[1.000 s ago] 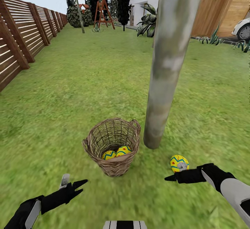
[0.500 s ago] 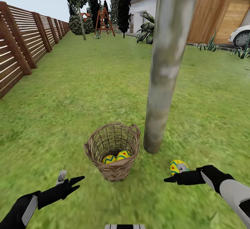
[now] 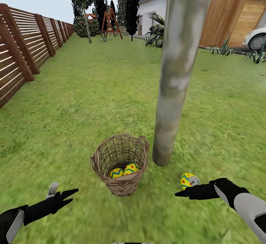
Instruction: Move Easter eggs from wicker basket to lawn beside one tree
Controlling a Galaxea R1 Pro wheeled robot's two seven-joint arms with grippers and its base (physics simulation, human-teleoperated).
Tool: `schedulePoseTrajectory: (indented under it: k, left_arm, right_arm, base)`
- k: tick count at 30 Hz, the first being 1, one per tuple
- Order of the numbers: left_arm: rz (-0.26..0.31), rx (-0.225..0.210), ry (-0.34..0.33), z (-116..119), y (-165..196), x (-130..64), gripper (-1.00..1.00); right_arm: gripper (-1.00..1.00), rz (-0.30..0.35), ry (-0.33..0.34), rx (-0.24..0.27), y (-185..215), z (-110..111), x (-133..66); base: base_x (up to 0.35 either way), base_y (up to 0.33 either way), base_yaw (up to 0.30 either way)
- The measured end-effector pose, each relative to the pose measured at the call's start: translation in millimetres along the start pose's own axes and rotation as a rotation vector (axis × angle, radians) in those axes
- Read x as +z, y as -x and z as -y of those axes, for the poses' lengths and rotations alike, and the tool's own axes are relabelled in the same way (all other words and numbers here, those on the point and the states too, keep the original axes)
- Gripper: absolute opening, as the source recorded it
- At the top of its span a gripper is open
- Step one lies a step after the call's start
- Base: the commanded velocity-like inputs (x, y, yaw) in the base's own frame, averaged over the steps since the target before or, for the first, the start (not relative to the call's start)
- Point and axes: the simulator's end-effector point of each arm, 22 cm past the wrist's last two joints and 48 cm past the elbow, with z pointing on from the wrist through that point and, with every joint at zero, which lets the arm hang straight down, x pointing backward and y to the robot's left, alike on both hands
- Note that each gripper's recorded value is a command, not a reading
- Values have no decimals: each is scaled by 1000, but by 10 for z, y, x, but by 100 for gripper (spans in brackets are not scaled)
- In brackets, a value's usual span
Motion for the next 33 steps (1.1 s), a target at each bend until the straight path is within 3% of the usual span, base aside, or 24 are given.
schedulePoseTrajectory:
  k: [8, 17, 22, 33]
  left_arm:
    - [2, -2, 2, -14, -2, -16, 100]
    - [1, -5, 0, -15, -23, -6, 100]
    - [-10, -55, 10, -137, -150, 2, 100]
    - [-17, -66, 13, -165, -201, 25, 100]
  right_arm:
    - [100, -1, -2, 2, -11, 7, 2]
    - [100, -10, -5, 2, -64, 19, 12]
    - [100, -15, -5, 3, -101, 19, 30]
    - [100, 4, 14, -34, -21, -43, 30]
  base:
    - [9, 6, 0]
    - [225, 179, 0]
    - [262, 209, 0]
    - [105, 76, 0]
